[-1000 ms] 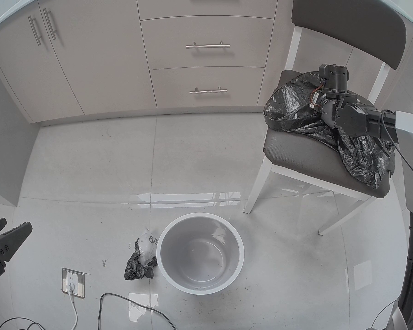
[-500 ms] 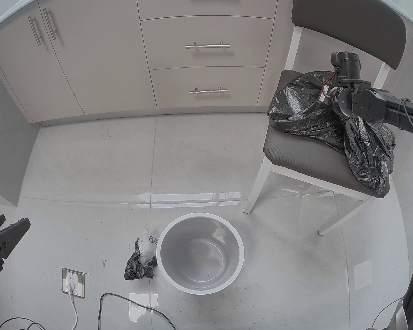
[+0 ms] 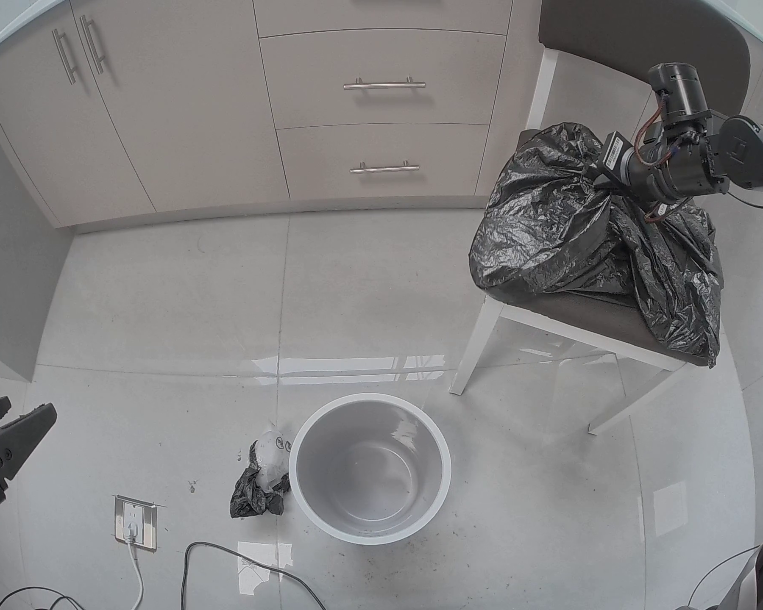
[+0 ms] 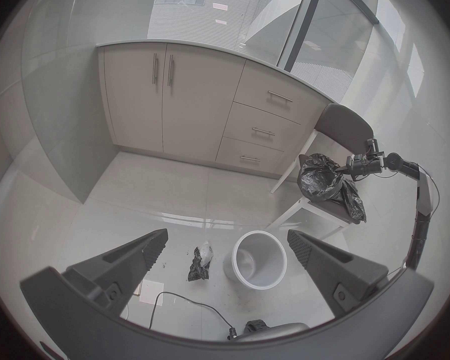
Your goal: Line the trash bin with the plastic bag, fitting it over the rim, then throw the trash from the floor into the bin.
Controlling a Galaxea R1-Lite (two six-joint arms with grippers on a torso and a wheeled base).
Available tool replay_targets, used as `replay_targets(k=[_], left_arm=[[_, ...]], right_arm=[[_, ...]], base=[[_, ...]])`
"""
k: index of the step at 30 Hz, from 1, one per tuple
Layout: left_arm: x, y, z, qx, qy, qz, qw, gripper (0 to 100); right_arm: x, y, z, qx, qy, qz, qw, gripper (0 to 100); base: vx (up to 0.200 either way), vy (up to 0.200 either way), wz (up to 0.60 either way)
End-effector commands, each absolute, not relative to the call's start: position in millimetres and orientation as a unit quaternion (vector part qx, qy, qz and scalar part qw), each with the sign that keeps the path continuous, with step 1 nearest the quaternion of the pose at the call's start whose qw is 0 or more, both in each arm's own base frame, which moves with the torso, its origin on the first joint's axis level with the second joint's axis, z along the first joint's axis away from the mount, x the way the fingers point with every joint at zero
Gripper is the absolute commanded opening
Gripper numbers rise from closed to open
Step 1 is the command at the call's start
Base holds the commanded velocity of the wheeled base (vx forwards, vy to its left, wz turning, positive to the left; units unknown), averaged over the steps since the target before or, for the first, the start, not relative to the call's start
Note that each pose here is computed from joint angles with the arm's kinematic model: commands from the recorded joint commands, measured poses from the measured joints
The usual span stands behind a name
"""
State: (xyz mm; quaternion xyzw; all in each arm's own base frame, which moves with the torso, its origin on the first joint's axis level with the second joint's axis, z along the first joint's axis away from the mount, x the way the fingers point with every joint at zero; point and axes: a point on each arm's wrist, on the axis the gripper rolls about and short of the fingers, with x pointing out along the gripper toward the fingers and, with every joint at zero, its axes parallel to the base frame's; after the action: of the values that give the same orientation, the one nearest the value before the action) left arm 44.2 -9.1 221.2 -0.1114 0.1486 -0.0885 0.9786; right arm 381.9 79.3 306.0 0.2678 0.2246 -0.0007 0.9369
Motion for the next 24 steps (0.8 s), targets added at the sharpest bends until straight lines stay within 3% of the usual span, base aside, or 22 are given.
replay_targets(k=[1, 8, 14, 15, 24], left_arm=[[44.5, -9.7, 219.9, -0.111, 0.152, -0.094, 0.978, 100], [46.0, -12.5, 215.1, -0.109, 0.149, -0.119, 0.975, 100], [52.8, -17.0, 205.0, -0.107, 0.149, -0.143, 0.972, 100], [57.5, -20.4, 200.3, -0.104, 0.159, -0.157, 0.969, 100], [87.6, -34.7, 194.4, -0.1, 0.195, -0.175, 0.96, 100]], right_arm=[[361.5, 76.6, 321.4, 0.292, 0.239, 0.027, 0.926, 0], [350.9, 79.2, 315.7, 0.315, 0.305, 0.082, 0.895, 0], [334.0, 82.6, 311.6, 0.333, 0.366, 0.171, 0.852, 0], [323.5, 83.4, 309.6, 0.33, 0.39, 0.214, 0.833, 0], [294.6, 96.4, 301.4, 0.301, 0.423, 0.283, 0.807, 0]], base=[[0.0, 0.0, 0.0], [0.0, 0.0, 0.0], [0.0, 0.0, 0.0], [0.0, 0.0, 0.0], [0.0, 0.0, 0.0]])
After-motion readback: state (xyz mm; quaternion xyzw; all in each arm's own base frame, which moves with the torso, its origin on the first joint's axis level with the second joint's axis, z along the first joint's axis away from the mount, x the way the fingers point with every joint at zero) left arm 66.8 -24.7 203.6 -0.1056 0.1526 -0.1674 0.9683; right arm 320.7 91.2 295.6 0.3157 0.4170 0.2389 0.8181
